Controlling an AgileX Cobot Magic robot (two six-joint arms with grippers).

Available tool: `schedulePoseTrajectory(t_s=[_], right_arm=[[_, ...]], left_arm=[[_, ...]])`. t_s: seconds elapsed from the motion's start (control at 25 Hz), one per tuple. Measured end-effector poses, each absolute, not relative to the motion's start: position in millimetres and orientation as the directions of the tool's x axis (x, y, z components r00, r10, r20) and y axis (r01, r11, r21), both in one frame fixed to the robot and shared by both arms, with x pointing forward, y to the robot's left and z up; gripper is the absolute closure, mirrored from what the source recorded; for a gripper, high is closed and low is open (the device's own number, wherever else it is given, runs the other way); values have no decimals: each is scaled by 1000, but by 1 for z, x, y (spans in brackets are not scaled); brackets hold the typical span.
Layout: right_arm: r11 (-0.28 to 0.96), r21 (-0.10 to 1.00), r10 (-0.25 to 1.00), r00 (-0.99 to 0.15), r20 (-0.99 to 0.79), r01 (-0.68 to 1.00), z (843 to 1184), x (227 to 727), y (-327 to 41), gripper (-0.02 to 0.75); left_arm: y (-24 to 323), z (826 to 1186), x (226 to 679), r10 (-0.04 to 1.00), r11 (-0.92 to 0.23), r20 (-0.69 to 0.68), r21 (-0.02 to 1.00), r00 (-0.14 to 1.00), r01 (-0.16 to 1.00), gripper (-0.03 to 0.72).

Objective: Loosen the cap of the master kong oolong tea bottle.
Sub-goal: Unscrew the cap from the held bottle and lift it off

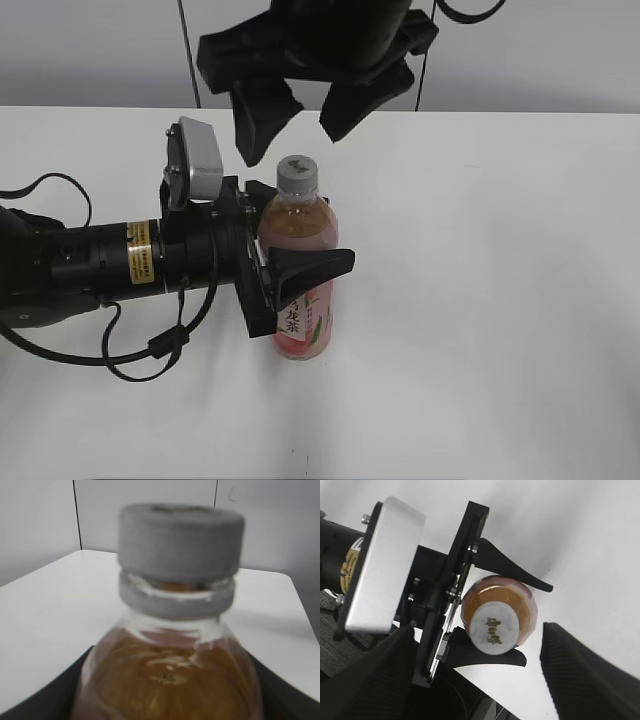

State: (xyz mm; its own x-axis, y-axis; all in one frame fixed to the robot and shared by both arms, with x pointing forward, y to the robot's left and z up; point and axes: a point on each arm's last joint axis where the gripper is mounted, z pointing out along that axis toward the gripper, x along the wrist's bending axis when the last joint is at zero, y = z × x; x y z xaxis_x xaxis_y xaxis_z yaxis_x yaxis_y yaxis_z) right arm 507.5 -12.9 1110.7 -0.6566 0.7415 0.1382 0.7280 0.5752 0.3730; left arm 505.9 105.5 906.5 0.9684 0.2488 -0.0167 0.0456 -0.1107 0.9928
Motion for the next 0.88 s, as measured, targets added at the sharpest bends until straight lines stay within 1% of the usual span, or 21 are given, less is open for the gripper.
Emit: schedulePoseTrajectory(t_s=[0.12,0.32,0.52,0.64,0.8,0.84,0.88], right_arm=[[568,361,750,-646,142,739,1107,509,-11,160],[577,311,758,-637,139,755,1085,516,-4,223],[575,305,762,-632,139,760,1083,517,-3,270],[574,304,764,-631,137,761,1083,517,-3,329],[591,304,756,-645,115,747,1082,518,-5,440],[599,305,750,-653,110,740,1082,518,-5,459],[610,306,741,-663,106,731,1082,518,-5,463]], left_arm=[[106,907,506,249,-110,-18,993,968,47,243],[106,907,506,249,-110,-18,993,968,47,243],[106,907,506,249,-110,-19,993,968,47,243],[106,907,506,249,-110,-19,993,968,47,243],[105,907,506,248,-111,-18,993,969,47,243],[105,907,506,248,-111,-18,993,969,47,243],[105,907,506,248,-111,-18,993,969,47,243]])
